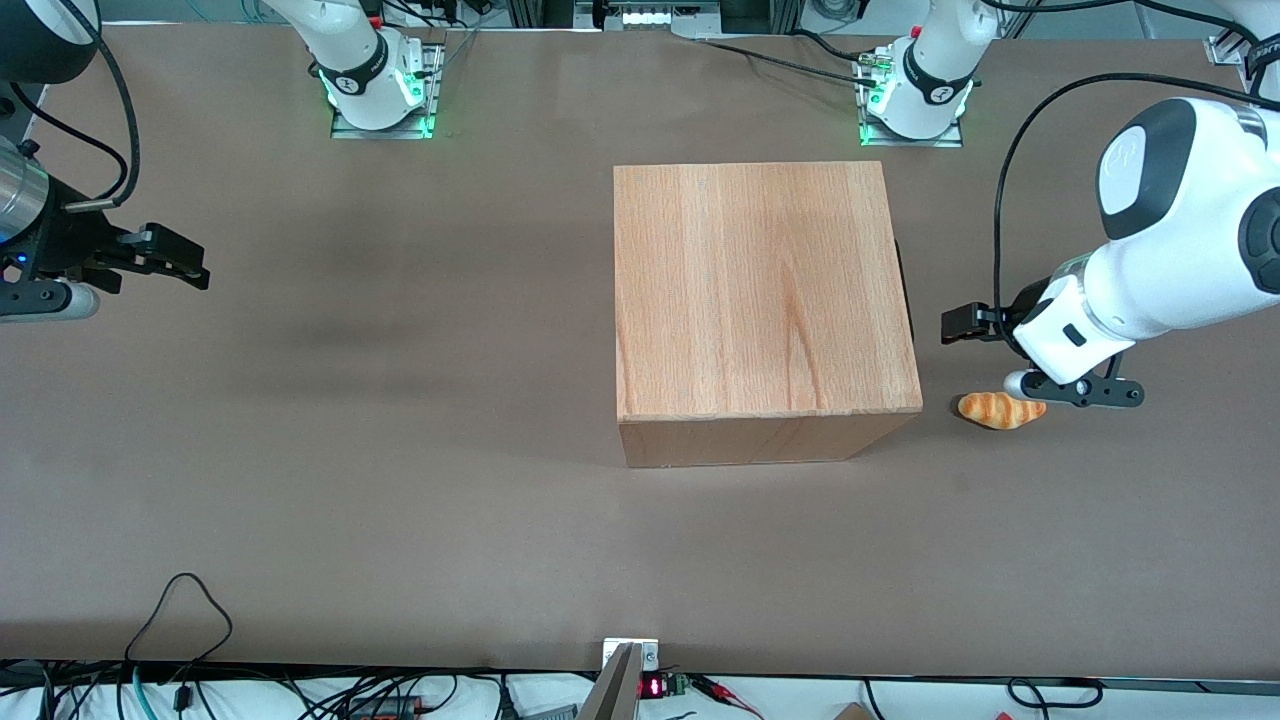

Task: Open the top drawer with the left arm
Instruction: 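Lower the open left gripper around the black drawer handle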

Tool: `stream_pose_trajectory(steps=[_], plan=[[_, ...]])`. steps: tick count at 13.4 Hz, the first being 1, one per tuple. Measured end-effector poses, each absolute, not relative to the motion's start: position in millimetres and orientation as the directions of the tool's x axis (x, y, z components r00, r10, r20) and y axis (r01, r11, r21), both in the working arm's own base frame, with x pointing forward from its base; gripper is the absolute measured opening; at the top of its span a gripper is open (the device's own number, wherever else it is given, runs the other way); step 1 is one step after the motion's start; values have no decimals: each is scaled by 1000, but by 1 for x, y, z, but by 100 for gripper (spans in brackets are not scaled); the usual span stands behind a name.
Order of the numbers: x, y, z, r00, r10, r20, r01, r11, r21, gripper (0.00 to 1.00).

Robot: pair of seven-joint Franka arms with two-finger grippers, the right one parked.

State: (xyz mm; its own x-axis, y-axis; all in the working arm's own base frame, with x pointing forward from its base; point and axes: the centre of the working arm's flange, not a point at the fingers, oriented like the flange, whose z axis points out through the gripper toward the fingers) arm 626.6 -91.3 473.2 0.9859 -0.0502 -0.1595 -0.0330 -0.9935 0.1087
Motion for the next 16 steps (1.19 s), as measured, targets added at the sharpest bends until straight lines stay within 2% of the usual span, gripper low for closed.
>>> stream_pose_trajectory(steps=[6, 16], plan=[[632, -100, 449, 979, -35, -202, 3, -983, 184, 100], [636, -96, 418, 966, -29, -258, 18, -984, 176, 100]])
